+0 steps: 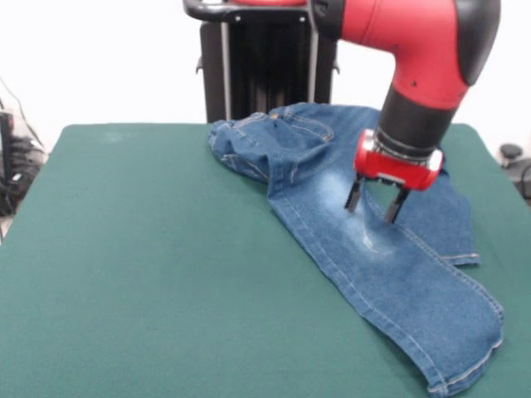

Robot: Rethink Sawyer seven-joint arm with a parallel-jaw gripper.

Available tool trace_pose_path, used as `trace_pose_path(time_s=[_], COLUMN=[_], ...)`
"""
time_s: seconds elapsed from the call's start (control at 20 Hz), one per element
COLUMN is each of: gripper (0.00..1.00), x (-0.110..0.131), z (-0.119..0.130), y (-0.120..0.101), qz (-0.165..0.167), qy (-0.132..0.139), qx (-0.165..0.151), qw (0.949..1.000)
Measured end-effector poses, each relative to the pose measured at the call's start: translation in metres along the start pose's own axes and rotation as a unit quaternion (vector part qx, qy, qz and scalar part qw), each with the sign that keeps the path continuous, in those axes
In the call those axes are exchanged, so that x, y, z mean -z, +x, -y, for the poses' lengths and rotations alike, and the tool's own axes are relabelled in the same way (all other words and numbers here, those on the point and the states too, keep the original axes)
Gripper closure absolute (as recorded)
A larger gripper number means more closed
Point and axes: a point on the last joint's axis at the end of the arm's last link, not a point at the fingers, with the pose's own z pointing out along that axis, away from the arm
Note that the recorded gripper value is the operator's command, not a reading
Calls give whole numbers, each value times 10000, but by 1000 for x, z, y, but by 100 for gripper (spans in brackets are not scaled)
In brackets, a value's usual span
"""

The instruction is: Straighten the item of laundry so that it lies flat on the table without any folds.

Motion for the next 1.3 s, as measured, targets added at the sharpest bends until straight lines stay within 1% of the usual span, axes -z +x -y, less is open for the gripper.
trace_pose_path(time_s=[0.2, 0.45, 0.9, 0.95, 1.3], gripper=[0, 0, 0, 100, 100], x=[-12, -21, -18, -18, -20], z=[0, -4, -10, -10, -9], y=[-2, 2, 3, 4, 4], qz=[83, 37, 80, 76, 75], qy=[-54, -70, -51, -46, -40], qx=[-76, -143, -136, -133, -130], qw=[9999, 9999, 9999, 9999, 9999])
